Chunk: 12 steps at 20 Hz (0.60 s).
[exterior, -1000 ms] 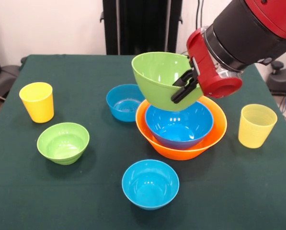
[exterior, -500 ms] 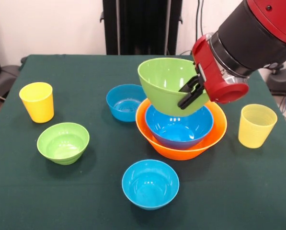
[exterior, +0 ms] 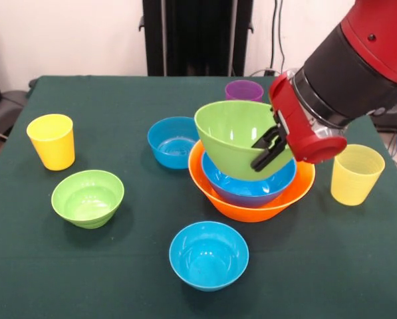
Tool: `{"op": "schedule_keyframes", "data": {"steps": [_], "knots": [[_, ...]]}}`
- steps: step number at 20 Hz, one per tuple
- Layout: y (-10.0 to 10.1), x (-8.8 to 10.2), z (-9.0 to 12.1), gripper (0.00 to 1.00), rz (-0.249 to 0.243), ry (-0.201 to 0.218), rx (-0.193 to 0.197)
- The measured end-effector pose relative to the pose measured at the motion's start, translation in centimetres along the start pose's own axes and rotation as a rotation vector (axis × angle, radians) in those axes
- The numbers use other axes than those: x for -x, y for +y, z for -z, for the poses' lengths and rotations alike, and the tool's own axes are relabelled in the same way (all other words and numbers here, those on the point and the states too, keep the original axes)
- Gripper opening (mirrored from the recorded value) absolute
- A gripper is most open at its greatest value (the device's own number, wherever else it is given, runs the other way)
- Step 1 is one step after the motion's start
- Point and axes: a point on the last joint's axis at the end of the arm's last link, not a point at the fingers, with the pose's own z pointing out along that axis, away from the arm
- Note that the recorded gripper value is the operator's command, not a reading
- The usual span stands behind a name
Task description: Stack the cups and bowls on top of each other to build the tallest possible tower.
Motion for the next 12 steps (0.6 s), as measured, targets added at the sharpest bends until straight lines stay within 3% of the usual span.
{"op": "schedule_keyframes", "data": {"steps": [12], "knots": [[0.7, -2.1, -2.4, 0.00, -0.023, 0.013, 0.016]]}}
